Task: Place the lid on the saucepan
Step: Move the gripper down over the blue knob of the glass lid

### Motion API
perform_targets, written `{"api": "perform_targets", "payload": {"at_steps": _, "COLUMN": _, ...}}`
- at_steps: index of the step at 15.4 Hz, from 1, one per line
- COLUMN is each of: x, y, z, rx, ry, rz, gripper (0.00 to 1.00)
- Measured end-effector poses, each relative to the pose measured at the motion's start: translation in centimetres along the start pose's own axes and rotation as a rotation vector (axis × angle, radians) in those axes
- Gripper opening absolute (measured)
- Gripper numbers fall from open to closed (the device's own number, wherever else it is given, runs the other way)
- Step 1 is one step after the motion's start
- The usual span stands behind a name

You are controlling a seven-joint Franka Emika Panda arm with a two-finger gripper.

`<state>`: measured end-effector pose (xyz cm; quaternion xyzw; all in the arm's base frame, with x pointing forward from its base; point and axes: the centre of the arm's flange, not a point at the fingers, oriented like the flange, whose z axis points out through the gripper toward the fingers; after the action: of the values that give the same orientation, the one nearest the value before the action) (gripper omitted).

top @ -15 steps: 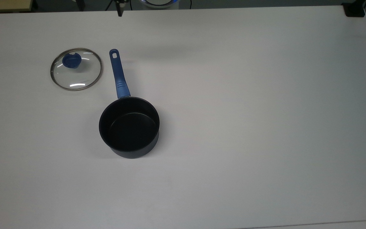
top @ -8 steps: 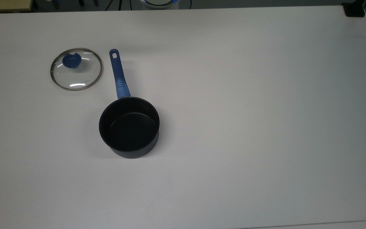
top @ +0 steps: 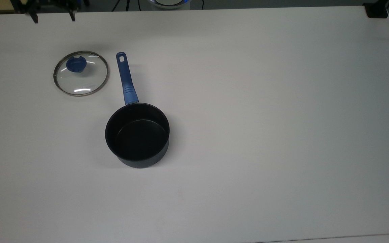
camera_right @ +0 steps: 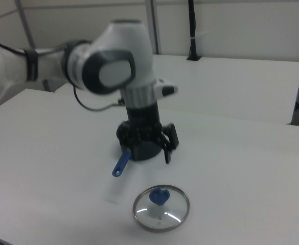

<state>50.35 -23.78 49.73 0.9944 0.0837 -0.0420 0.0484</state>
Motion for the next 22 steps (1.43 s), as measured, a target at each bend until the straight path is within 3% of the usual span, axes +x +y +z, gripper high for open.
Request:
{"api": "perform_targets", "payload": {"at_steps": 5, "x": -0.2, "y": -0.1, "z": 7.3, "rx": 0.006, "ry": -0.014, "rz": 0.004, "gripper": 1.0}}
{"api": "perform_targets", "payload": {"at_steps": 11, "x": 2.3, "y": -0.3, "z": 11.5, "rx": 0.027, "ry": 0.029, "rz": 0.096, "gripper": 0.99}}
{"api": "perform_targets", "payload": {"at_steps": 22, "x": 3.8, "y": -1.6, "z": 15.0, "rx": 0.033, "ry": -0.017, "rz": 0.125, "gripper": 0.96}}
